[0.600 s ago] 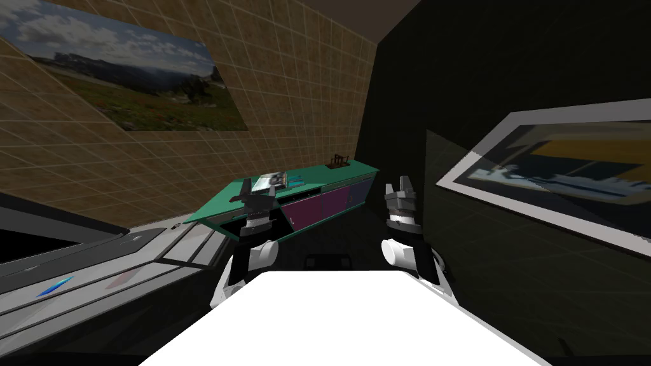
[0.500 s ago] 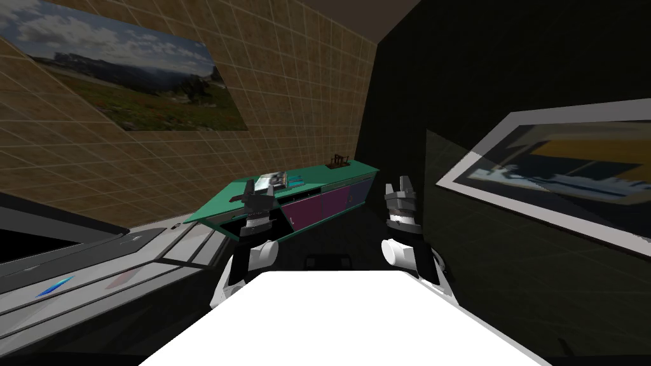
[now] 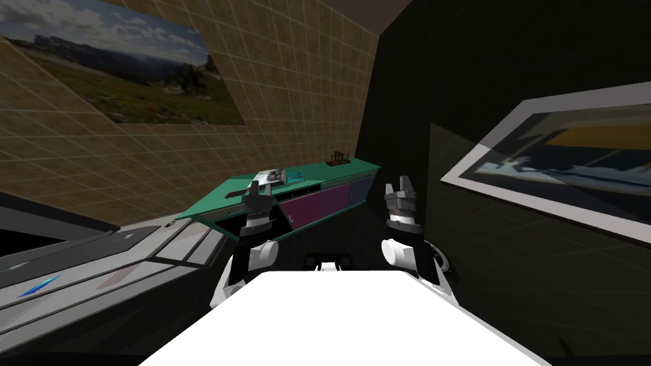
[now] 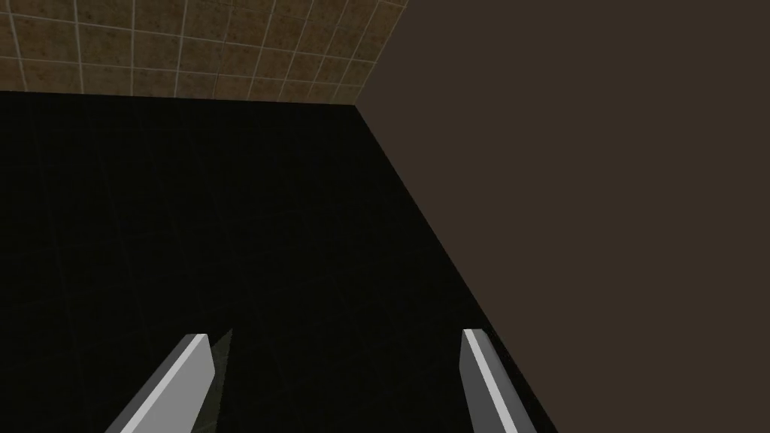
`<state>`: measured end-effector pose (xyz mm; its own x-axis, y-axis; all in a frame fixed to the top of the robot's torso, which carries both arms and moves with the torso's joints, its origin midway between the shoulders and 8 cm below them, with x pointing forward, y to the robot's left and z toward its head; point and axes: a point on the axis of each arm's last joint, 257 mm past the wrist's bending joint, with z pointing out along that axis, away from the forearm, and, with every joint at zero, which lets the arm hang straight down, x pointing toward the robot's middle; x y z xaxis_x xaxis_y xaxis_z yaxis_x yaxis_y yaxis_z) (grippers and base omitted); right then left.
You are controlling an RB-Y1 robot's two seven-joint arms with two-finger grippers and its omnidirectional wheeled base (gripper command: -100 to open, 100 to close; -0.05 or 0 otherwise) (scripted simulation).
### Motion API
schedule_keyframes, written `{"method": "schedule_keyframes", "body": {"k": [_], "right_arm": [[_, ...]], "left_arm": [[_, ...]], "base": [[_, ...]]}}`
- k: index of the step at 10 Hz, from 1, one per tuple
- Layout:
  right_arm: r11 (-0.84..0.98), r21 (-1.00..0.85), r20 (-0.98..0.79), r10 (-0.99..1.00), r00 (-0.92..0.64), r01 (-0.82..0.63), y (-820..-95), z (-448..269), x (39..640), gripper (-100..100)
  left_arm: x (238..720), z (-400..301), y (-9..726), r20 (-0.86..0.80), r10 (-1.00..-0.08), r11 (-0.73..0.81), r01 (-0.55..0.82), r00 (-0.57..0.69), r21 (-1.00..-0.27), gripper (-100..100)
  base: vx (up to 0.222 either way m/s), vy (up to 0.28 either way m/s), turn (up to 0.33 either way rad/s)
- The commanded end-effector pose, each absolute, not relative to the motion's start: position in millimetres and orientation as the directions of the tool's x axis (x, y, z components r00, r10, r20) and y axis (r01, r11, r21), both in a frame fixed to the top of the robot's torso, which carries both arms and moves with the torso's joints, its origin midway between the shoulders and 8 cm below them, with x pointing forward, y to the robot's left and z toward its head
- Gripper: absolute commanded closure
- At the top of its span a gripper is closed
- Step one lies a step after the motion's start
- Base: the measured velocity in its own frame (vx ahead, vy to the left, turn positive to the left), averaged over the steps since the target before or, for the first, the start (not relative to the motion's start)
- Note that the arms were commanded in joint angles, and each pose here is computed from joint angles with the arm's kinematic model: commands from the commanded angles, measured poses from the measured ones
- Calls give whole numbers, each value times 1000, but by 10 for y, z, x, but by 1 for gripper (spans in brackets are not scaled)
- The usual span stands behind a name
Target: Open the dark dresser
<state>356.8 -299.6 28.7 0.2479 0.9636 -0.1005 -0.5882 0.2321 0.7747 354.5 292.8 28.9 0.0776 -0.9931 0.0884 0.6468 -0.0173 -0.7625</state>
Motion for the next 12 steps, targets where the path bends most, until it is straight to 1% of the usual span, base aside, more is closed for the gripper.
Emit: {"method": "schedule_keyframes", "body": {"k": [1, 3, 4, 8, 12], "right_arm": [[232, 775, -101, 964, 248, -588, -2996, 287, 3568, 0], [232, 775, -101, 964, 248, -588, -2996, 287, 3568, 0], [232, 775, -101, 964, 248, -588, -2996, 287, 3567, 0], [232, 775, -100, 964, 248, -588, -2996, 284, 3568, 0], [232, 775, -100, 964, 248, -588, -2996, 284, 3568, 0]], "left_arm": [[3545, 290, 2928, 88, -993, -17, 647, 78, -762, 0], [3545, 290, 2928, 88, -993, -17, 647, 78, -762, 0], [3570, 236, 2900, 57, -997, -6, 640, 59, -768, -100], [3622, 58, 2912, 30, -999, -3, 629, 32, -777, -100], [3657, -190, 2998, 40, -999, -20, 623, 19, -782, -100]], "base": [[0, 0, 0], [0, 0, 0], [39, -38, 4], [89, -92, 8], [134, -135, 12]]}}
